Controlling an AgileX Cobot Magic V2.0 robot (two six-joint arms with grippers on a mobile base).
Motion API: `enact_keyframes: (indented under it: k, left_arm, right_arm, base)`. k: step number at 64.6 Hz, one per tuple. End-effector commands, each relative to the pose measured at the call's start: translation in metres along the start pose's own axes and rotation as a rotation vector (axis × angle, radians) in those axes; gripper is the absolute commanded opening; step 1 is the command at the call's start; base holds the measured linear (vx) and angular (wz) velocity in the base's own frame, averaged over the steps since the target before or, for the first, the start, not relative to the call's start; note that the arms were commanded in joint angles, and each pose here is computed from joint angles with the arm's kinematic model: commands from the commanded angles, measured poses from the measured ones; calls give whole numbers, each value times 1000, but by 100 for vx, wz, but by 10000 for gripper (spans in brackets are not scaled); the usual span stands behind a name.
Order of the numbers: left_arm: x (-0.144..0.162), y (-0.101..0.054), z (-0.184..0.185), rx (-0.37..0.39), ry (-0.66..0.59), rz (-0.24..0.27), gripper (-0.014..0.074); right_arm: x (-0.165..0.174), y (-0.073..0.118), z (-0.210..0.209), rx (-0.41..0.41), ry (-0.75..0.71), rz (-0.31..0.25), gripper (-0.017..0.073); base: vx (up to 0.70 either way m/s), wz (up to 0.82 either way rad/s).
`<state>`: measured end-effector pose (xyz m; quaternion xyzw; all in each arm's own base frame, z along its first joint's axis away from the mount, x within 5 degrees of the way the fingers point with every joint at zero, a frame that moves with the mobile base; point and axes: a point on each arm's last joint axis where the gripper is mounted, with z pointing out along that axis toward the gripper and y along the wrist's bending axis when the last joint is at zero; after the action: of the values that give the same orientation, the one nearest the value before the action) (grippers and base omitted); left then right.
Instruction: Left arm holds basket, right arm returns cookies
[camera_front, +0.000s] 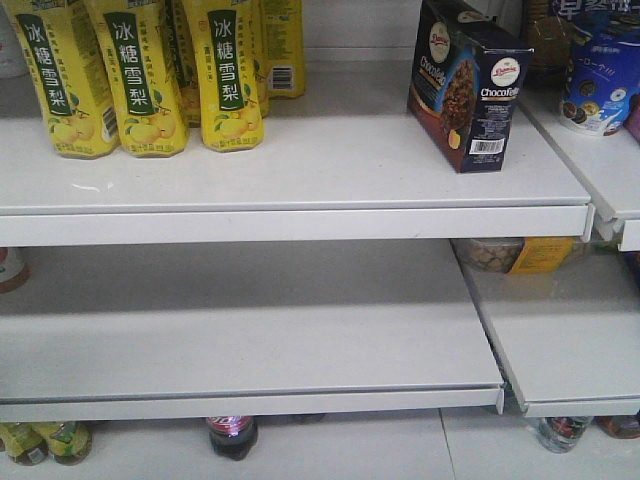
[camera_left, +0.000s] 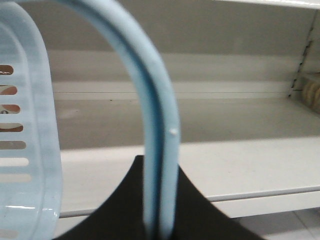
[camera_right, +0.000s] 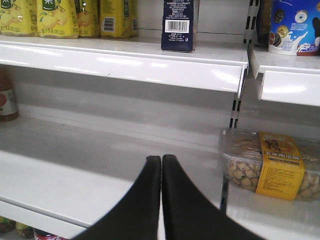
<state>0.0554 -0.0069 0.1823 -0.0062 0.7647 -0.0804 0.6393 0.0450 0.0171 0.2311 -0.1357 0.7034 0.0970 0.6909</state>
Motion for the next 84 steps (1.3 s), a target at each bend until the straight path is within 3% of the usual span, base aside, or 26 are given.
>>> enact_keyframes:
  k: [1,26,84]
  left_arm:
    - [-17,0,-4,-14,-138,54,-6]
    - [-18,6,-5,-137,-150,53,-6]
    - [-18,6,-5,-136,-148,53,-6]
  right_arm:
    - [-15,-2,-3,19,-104,-9,-8]
    - [-15,-2,-3,19,-104,-9,-8]
    - [-15,-2,-3,19,-104,-9,-8]
  base:
    - [0,0]
    - [0,0]
    - [0,0]
